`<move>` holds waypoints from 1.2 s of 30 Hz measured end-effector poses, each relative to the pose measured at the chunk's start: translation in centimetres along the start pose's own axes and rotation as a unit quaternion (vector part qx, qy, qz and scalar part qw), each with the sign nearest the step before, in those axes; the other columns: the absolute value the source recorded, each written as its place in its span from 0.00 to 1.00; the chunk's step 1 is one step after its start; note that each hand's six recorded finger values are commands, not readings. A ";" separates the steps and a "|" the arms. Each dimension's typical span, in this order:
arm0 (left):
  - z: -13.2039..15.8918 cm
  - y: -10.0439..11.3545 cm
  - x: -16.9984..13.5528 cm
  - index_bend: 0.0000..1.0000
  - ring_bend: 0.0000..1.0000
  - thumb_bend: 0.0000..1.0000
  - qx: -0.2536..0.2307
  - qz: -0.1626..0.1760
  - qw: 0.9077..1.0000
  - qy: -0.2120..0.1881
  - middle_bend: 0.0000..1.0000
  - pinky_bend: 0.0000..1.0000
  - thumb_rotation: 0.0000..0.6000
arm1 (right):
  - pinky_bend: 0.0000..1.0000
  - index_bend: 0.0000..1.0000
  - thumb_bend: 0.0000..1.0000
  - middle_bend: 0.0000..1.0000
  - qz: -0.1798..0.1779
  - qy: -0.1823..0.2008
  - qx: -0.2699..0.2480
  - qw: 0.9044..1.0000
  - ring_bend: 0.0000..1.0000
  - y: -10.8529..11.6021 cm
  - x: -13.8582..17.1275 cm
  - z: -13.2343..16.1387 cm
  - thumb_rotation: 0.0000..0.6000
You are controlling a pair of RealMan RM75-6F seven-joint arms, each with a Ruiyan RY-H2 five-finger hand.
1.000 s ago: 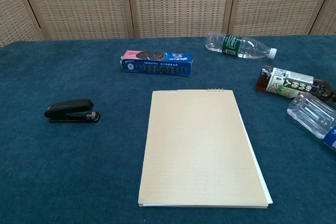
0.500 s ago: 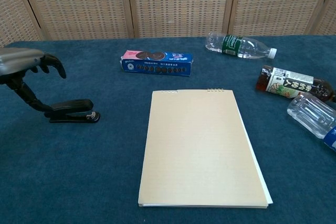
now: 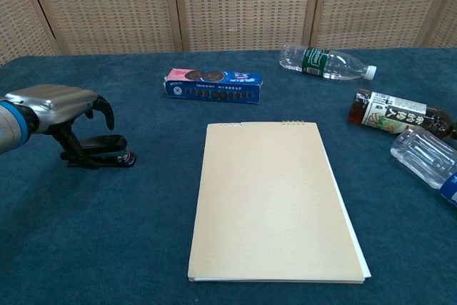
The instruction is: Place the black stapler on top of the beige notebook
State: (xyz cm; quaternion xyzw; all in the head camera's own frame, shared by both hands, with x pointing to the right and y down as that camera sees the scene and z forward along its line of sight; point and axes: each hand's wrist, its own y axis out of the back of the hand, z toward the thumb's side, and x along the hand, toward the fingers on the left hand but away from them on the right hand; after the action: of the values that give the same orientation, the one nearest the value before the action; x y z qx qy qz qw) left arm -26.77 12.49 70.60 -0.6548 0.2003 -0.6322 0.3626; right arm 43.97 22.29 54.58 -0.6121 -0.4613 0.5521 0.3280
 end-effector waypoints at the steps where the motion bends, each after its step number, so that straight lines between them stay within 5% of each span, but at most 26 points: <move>1: 0.1 0.0 0.1 0.33 0.23 0.14 0.002 0.000 1.000 0.001 0.18 0.21 1.00 | 0.00 0.00 0.09 0.00 0.001 0.000 -0.001 1.000 0.00 0.0 0.0 0.0 1.00; 13: 2.0 -1.5 1.2 0.40 0.27 0.34 0.010 -0.008 1.000 -0.007 0.23 0.27 1.00 | 0.00 0.00 0.09 0.00 0.005 -0.007 -0.015 1.000 0.00 0.1 -0.2 -0.6 1.00; 21: 3.2 -0.9 1.3 0.80 0.54 0.65 -0.001 0.033 0.999 -0.019 0.57 0.56 1.00 | 0.00 0.00 0.09 0.00 0.000 -0.006 -0.023 1.000 0.00 0.5 -0.2 -0.6 1.00; 30: 6.1 2.2 0.5 0.84 0.57 0.68 -0.007 0.114 0.989 -0.090 0.60 0.59 1.00 | 0.00 0.00 0.09 0.00 0.001 -0.010 -0.026 1.000 0.00 0.5 -0.2 -0.7 1.00; 36: 10.1 4.2 0.1 0.84 0.57 0.68 0.016 0.139 0.980 -0.144 0.61 0.59 1.00 | 0.00 0.00 0.09 0.00 -0.001 -0.018 -0.034 0.999 0.00 0.7 -0.3 -1.2 1.00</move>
State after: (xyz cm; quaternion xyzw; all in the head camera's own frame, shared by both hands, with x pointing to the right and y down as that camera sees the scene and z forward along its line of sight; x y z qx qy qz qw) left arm -16.13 11.91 68.24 -0.6983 0.2250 -0.4780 0.4829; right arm 45.27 21.85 54.22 -0.6128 -0.4858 0.5467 0.2993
